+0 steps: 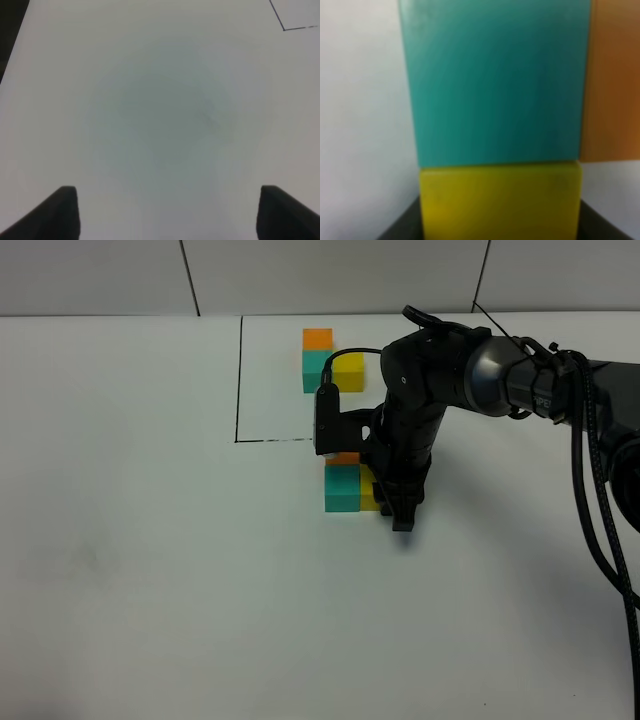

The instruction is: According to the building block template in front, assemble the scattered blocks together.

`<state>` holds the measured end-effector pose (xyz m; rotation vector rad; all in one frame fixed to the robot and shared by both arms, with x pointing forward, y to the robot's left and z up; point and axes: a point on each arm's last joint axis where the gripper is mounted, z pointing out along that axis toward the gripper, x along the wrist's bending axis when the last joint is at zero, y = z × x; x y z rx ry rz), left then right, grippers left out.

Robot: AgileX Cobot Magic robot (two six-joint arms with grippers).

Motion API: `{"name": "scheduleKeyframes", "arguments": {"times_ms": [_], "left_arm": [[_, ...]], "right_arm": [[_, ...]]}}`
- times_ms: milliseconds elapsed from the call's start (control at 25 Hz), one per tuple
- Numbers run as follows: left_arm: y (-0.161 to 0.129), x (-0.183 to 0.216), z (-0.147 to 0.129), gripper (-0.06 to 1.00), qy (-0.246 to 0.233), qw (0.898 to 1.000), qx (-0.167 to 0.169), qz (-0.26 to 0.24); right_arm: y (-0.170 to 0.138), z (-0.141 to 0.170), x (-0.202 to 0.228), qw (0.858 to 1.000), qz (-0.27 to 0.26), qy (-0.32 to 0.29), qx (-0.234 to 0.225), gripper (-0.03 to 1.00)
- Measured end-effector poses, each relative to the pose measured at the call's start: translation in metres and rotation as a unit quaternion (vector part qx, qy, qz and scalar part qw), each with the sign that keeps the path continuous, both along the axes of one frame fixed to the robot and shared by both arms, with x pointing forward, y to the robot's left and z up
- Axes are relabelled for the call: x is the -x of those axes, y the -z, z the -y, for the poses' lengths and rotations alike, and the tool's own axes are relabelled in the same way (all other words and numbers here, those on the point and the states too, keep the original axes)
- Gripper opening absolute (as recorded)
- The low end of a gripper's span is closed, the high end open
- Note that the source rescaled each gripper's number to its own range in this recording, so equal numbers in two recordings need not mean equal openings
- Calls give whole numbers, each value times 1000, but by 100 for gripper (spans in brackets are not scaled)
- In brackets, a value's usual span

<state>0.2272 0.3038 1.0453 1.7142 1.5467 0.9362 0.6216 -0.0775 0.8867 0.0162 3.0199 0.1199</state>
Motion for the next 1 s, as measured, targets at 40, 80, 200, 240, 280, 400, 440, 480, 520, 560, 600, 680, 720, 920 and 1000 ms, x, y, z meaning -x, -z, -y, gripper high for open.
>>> {"name": "scheduleKeyframes", "arguments": {"times_ms": [40, 80, 200, 240, 280, 400, 440, 480, 520, 560, 600, 680, 720, 920, 1000], "left_arm": [[0, 0, 0, 65, 0, 1000, 0, 0], [0, 0, 0, 65, 0, 1000, 0, 0], [0, 0, 0, 65, 0, 1000, 0, 0], [0, 0, 0, 65, 0, 1000, 0, 0], [0, 0, 0, 65, 0, 1000, 0, 0], [0, 0, 0, 65, 0, 1000, 0, 0], [0, 0, 0, 65, 0, 1000, 0, 0], [0, 0, 0, 65, 0, 1000, 0, 0], [0, 0, 0, 65, 0, 1000, 0, 0], [0, 0, 0, 65, 0, 1000, 0, 0], [0, 0, 0, 65, 0, 1000, 0, 0], [0, 0, 0, 65, 0, 1000, 0, 0], [0, 0, 0, 65, 0, 1000, 0, 0], [0, 0, 0, 65, 0, 1000, 0, 0], [0, 0, 0, 65, 0, 1000, 0, 0]], "right_arm": [[0, 0, 0, 1000, 0, 0, 0, 0], [0, 0, 0, 1000, 0, 0, 0, 0], [0, 0, 0, 1000, 0, 0, 0, 0], [0, 0, 0, 1000, -1, 0, 0, 0], [0, 0, 0, 1000, -1, 0, 0, 0], [0, 0, 0, 1000, 0, 0, 0, 0], [0, 0, 0, 1000, 0, 0, 0, 0], [0, 0, 0, 1000, 0, 0, 0, 0], [0, 0, 0, 1000, 0, 0, 0, 0], [0, 0, 0, 1000, 0, 0, 0, 0], [0, 0, 0, 1000, 0, 0, 0, 0], [0, 0, 0, 1000, 0, 0, 0, 3], [0, 0, 0, 1000, 1, 0, -1, 7], [-3, -1, -3, 1000, 16, 3, -10, 48], [-5, -1, -3, 1000, 18, 12, -13, 61]]}}
